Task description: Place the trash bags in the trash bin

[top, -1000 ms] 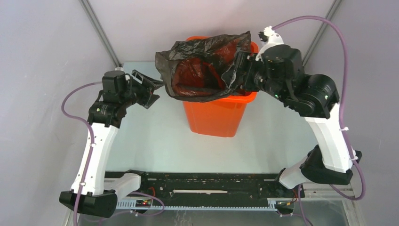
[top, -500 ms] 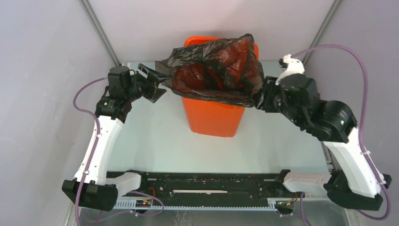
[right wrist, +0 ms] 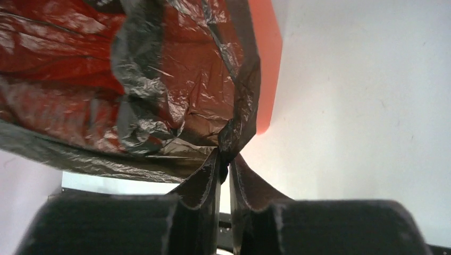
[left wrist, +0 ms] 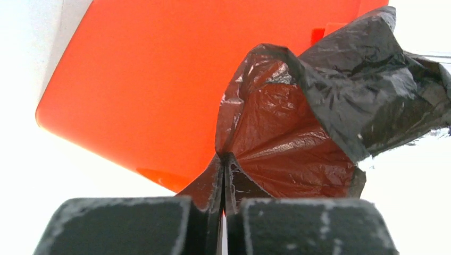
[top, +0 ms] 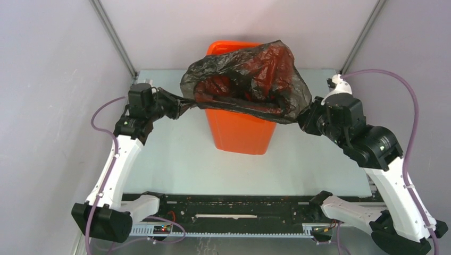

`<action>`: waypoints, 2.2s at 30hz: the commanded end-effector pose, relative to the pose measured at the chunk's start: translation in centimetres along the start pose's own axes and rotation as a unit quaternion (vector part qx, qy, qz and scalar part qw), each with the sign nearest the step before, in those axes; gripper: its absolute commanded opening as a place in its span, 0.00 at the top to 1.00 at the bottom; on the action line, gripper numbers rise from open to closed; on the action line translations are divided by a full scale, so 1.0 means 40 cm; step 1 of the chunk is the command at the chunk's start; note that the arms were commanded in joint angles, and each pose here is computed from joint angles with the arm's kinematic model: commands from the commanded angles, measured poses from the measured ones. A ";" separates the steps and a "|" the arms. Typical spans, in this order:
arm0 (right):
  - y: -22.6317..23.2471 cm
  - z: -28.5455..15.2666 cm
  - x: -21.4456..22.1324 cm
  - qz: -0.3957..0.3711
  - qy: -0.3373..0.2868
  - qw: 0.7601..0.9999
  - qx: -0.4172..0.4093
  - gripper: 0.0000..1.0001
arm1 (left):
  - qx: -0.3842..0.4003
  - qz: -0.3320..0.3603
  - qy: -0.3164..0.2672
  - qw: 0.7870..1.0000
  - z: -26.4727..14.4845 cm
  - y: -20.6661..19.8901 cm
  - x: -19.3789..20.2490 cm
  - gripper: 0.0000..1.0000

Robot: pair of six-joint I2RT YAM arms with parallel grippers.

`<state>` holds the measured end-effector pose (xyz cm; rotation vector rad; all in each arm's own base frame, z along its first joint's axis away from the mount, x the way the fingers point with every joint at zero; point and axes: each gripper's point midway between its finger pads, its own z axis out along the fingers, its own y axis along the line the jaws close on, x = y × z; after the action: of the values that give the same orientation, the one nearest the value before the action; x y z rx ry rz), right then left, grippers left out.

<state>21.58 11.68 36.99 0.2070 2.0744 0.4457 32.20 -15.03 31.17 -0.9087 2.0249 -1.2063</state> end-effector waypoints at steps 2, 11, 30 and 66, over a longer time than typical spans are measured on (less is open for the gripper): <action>-0.001 0.016 0.037 0.024 0.025 0.999 -0.017 0.84 | 0.014 0.034 -0.020 0.999 -0.059 0.011 0.019 1.00; -0.057 0.099 0.035 0.004 0.011 1.000 0.014 0.98 | -0.041 0.085 -0.025 0.995 -0.071 0.068 0.014 1.00; -0.063 0.097 -0.013 -0.025 0.016 0.999 -0.024 0.33 | -0.084 0.259 -0.089 0.958 -0.161 -0.005 -0.069 0.28; 0.111 0.220 -0.338 -0.015 -0.066 0.943 -0.326 0.21 | 0.110 0.526 -0.073 0.840 -0.171 -0.296 -0.021 0.13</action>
<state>35.94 12.65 42.89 -0.1286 1.7932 0.9412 31.04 -13.68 42.39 0.1355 1.8350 -0.5978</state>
